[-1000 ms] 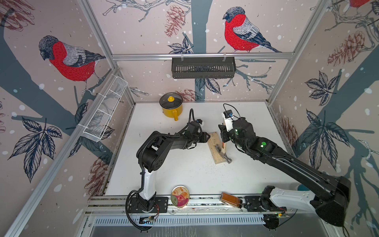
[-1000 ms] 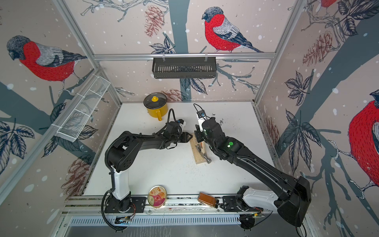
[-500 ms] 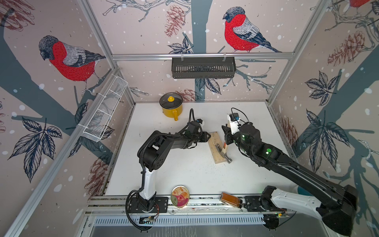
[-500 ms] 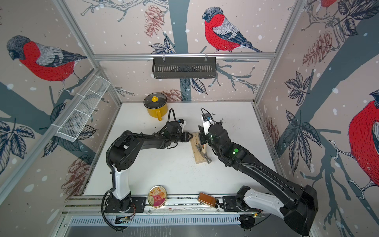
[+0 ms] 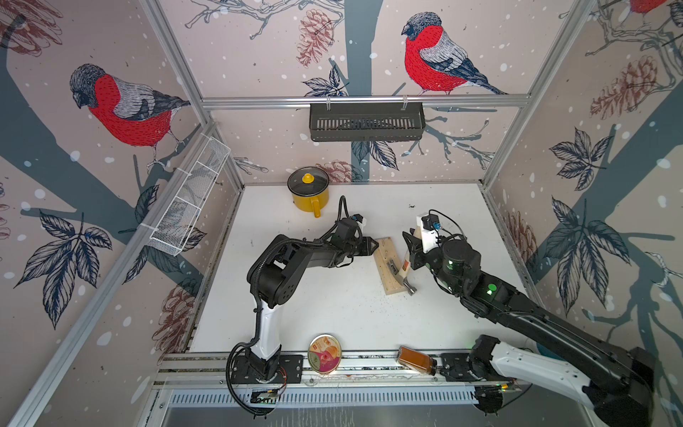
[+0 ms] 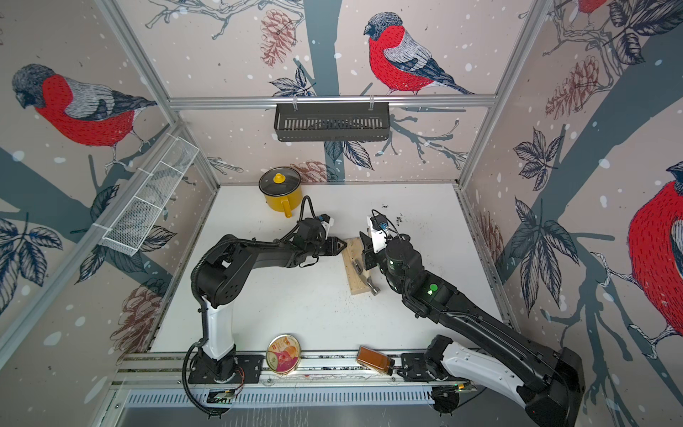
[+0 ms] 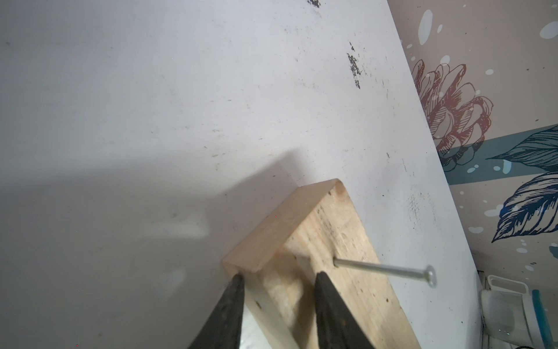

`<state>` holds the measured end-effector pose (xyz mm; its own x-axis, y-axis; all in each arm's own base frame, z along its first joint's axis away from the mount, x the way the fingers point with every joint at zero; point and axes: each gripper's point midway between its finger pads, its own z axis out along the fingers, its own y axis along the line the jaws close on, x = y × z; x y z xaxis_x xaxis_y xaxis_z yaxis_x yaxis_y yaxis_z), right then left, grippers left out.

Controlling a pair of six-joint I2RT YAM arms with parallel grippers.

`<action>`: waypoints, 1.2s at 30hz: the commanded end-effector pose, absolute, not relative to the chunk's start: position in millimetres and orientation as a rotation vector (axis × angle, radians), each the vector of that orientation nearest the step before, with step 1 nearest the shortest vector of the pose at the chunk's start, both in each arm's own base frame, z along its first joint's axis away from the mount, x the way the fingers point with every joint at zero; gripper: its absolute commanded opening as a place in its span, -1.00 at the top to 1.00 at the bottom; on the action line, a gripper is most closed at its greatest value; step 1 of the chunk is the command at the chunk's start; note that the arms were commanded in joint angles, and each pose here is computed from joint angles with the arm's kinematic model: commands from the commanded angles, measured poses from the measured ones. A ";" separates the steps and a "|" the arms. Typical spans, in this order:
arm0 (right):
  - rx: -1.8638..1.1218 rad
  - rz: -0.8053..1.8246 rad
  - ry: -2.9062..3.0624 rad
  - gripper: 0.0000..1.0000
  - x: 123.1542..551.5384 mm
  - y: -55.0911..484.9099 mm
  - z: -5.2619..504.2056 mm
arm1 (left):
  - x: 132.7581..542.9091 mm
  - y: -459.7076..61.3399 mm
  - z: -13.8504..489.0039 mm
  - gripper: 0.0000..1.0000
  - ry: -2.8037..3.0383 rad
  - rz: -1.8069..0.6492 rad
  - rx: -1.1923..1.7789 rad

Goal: Use a claw hammer to pull out a nail
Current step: Remove the nail from the mounting plate.

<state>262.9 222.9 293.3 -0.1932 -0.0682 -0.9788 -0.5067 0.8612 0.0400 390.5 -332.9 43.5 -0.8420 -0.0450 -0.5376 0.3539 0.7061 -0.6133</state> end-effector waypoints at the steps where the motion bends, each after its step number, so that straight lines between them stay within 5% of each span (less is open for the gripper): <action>1: -0.424 0.511 1.732 0.99 254.7 230.8 293.4 | 372.1 -305.6 3.3 0.22 2.577 -0.855 0.175; 36: -0.364 0.485 1.787 0.99 234.2 215.0 253.8 | 370.5 -304.2 -1.4 0.23 2.591 -0.886 0.152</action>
<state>243.1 211.7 289.9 -0.1350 0.0540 -0.9894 -0.4665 0.8775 0.1115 393.1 -330.0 43.4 -0.8432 -0.0604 -0.5342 0.3470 0.6978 -0.6267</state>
